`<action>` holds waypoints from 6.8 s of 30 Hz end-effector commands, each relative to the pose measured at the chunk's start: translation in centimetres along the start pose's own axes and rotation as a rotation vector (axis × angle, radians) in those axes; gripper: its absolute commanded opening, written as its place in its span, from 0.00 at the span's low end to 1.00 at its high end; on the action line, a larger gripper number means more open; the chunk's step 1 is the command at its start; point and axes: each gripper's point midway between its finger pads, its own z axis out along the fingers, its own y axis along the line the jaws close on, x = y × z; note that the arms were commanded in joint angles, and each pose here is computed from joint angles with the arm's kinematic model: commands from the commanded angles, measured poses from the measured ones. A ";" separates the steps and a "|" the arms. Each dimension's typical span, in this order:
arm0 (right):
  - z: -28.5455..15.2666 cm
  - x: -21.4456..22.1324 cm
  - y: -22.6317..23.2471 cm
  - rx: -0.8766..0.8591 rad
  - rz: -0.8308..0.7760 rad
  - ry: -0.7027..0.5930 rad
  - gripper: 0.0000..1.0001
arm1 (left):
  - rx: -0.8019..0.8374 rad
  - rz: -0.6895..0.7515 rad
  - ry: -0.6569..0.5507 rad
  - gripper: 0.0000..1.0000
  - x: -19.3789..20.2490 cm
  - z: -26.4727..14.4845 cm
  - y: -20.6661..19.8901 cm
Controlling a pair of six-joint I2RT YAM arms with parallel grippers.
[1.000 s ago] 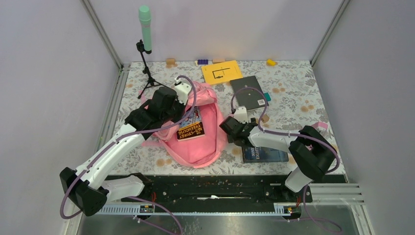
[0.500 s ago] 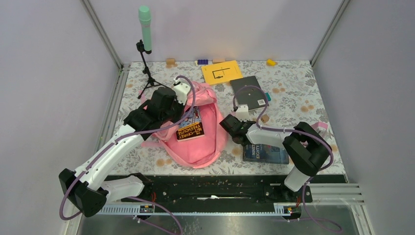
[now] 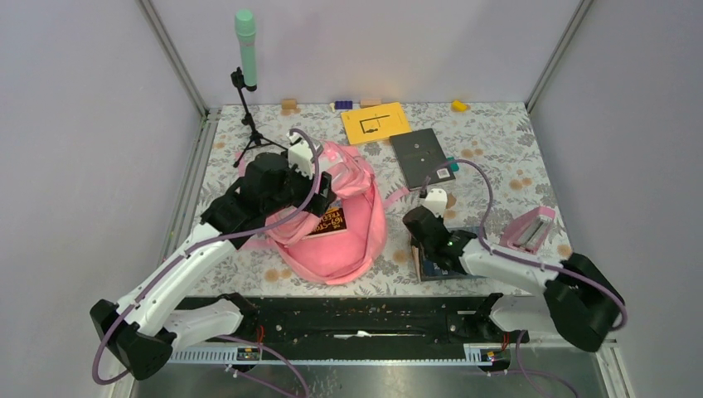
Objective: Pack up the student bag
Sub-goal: Pick up the book from the center of the board, then place the book in the student bag.
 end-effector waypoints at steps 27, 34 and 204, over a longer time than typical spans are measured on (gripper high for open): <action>-8.8 -10.1 1.2 -0.388 0.391 -0.361 0.00 | 0.757 -0.588 0.019 0.96 6.9 8.6 -24.9; -9.5 -11.0 1.5 -0.407 0.383 -0.375 0.00 | 0.770 -0.636 0.061 0.98 8.5 9.3 -26.9; -15.9 -11.9 -4.9 -0.407 0.152 -0.431 0.00 | 0.039 0.446 0.494 0.26 15.4 6.3 -7.8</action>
